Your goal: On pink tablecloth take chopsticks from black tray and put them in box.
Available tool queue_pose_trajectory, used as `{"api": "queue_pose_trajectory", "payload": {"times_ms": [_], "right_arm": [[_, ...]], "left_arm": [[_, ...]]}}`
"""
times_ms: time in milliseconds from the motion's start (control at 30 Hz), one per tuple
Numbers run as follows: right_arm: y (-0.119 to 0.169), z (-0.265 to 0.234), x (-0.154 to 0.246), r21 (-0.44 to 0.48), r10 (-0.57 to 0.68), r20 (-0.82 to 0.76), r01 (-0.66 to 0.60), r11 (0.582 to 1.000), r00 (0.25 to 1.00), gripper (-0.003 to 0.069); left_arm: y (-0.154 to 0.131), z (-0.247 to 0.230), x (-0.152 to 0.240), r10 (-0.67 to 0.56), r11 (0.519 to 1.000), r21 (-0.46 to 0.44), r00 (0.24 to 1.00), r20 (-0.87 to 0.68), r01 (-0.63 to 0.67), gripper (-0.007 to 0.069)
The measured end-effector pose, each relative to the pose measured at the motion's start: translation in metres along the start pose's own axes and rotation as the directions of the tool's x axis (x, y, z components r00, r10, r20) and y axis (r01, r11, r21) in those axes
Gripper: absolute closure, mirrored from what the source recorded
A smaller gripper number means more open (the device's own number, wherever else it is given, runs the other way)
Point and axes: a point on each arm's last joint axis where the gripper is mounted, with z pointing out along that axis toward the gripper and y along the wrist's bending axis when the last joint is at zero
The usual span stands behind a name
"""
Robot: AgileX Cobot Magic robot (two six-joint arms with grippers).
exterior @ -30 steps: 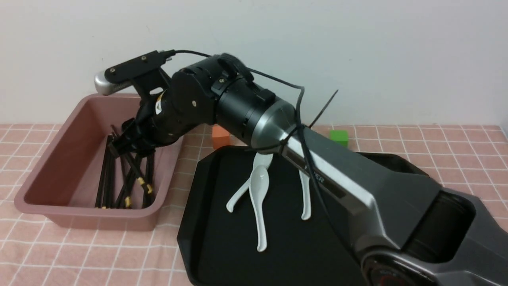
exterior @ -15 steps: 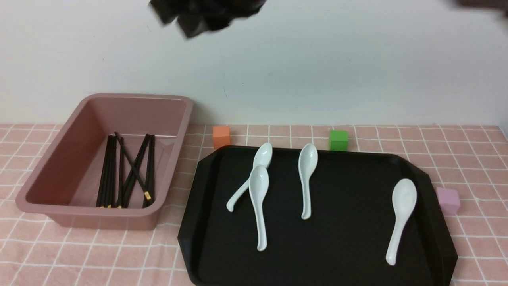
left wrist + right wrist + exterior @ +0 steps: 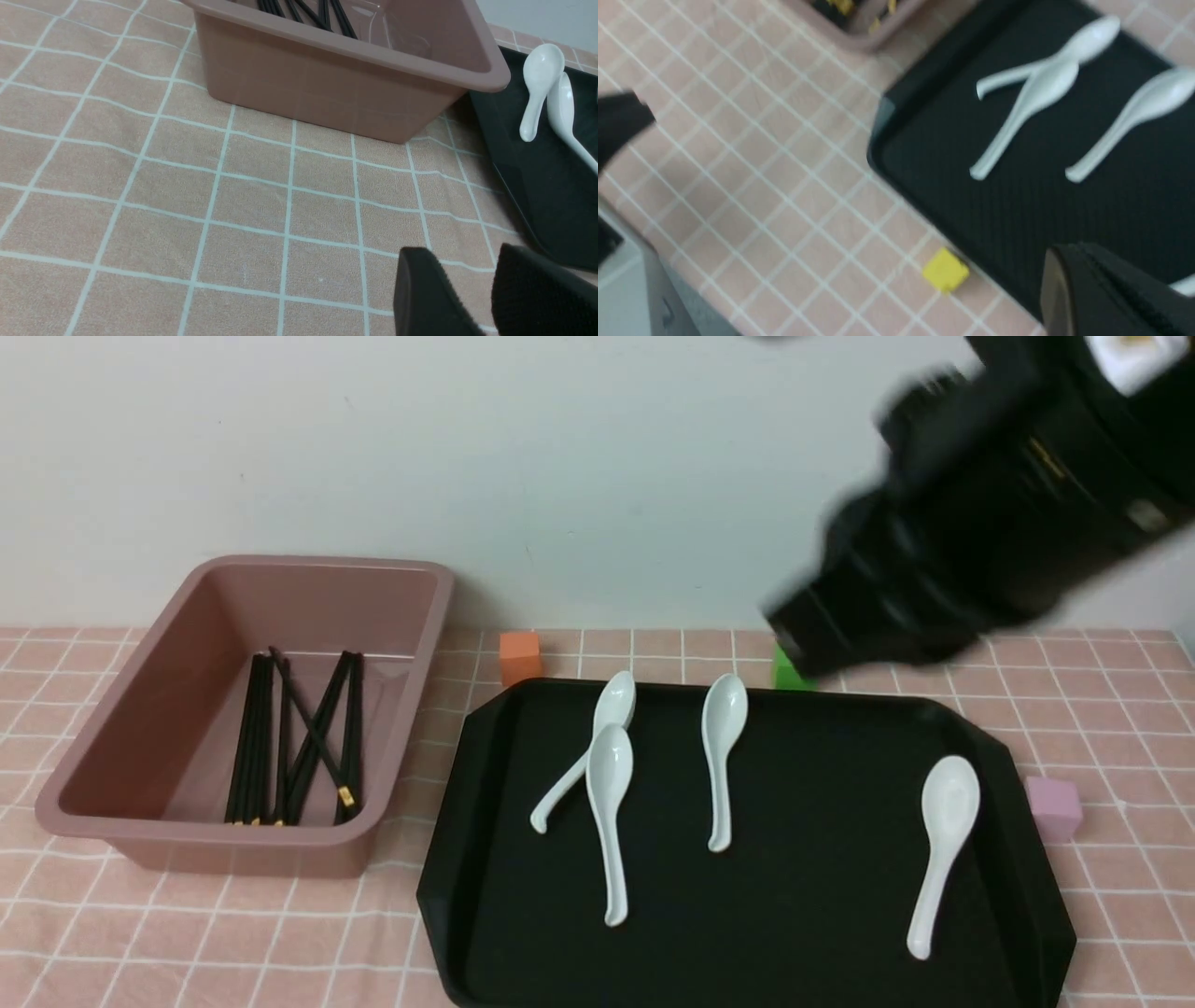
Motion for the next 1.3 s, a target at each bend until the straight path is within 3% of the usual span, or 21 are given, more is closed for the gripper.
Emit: {"api": "queue_pose_trajectory", "payload": {"times_ms": [133, 367, 600, 733, 967, 1167, 1300], "right_arm": [[-0.004, -0.001, 0.021, 0.006, 0.002, -0.036, -0.001, 1.000, 0.999, 0.0650], [-0.004, 0.001, 0.024, 0.010, 0.002, -0.044, -0.001, 1.000, 0.999, 0.0644], [-0.029, -0.013, 0.051, 0.118, 0.010, 0.010, -0.011, 0.993, 1.000, 0.0644], [-0.060, -0.006, 0.106, 0.171, 0.088, 0.166, -0.117, 0.978, 0.982, 0.0644], [-0.091, 0.033, 0.242, 0.274, 0.148, 0.499, -0.317, 0.908, 0.854, 0.0638], [-0.095, 0.071, 0.311, 0.322, 0.141, 0.584, -0.388, 0.863, 0.799, 0.0638], [-0.095, 0.079, 0.324, 0.319, 0.113, 0.641, -0.398, 0.860, 0.759, 0.0638]], "left_arm": [[0.000, 0.000, 0.000, 0.000, 1.000, 0.000, 1.000, 0.000, 0.000, 0.0386], [0.000, 0.000, 0.000, 0.000, 1.000, 0.000, 1.000, 0.000, 0.000, 0.0386], [0.000, 0.000, 0.000, 0.000, 1.000, 0.000, 1.000, 0.000, 0.000, 0.0386], [0.000, 0.000, 0.000, 0.000, 1.000, 0.000, 1.000, 0.000, 0.000, 0.0386], [0.000, 0.000, 0.000, 0.000, 1.000, 0.000, 1.000, 0.000, 0.000, 0.0386], [0.000, 0.000, 0.000, 0.000, 1.000, 0.000, 1.000, 0.000, 0.000, 0.0386], [0.000, 0.000, 0.000, 0.000, 1.000, 0.000, 1.000, 0.000, 0.000, 0.0386]]}}
